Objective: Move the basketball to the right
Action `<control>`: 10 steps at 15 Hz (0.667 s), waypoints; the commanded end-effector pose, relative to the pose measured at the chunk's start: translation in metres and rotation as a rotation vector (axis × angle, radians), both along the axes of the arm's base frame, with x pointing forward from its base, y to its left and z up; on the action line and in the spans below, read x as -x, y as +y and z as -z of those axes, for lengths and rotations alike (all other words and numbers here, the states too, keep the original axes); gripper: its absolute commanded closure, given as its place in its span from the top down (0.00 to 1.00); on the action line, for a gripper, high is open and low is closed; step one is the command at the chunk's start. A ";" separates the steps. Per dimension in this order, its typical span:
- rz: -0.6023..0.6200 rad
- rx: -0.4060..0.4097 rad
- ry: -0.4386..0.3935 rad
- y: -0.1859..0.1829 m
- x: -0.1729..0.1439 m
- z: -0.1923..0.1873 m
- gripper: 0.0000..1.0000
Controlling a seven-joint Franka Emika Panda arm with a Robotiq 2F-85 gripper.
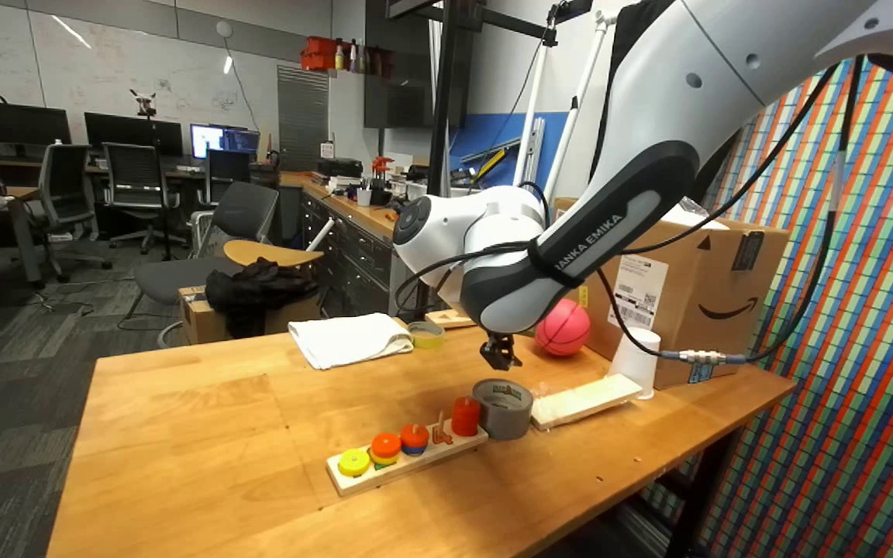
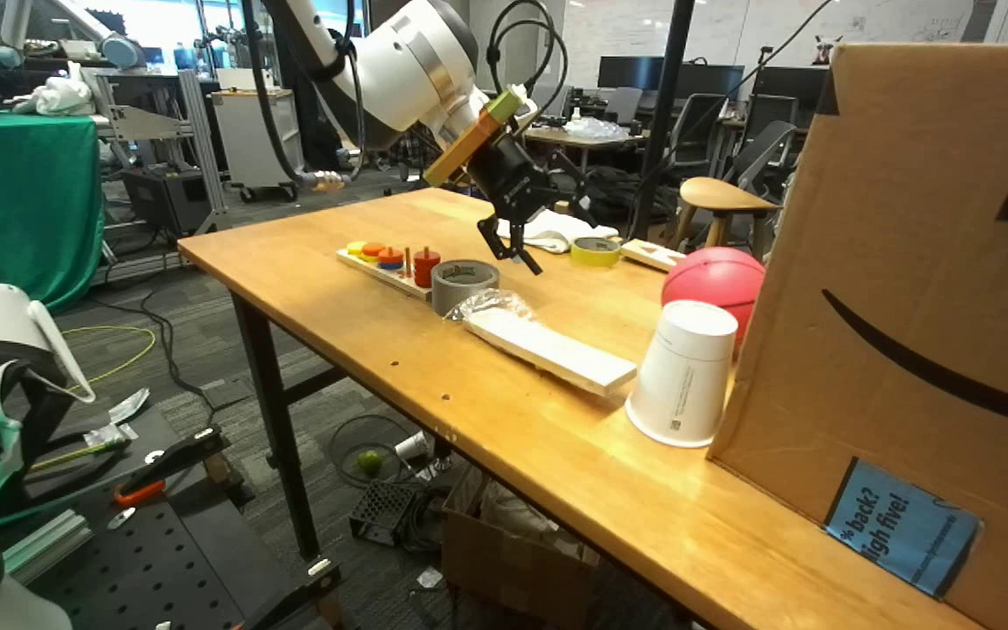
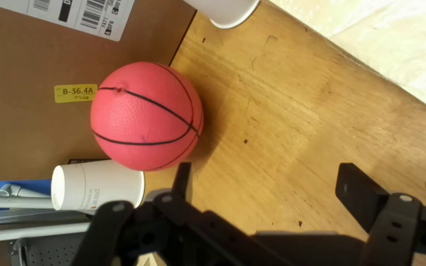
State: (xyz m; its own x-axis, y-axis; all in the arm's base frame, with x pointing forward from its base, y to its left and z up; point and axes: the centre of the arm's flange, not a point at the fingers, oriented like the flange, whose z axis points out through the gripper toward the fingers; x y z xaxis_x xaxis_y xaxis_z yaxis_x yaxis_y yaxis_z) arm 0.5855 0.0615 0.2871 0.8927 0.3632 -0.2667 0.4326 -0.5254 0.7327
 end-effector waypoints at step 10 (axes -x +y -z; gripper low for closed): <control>0.246 -0.214 -0.015 -0.075 -0.065 -0.022 1.00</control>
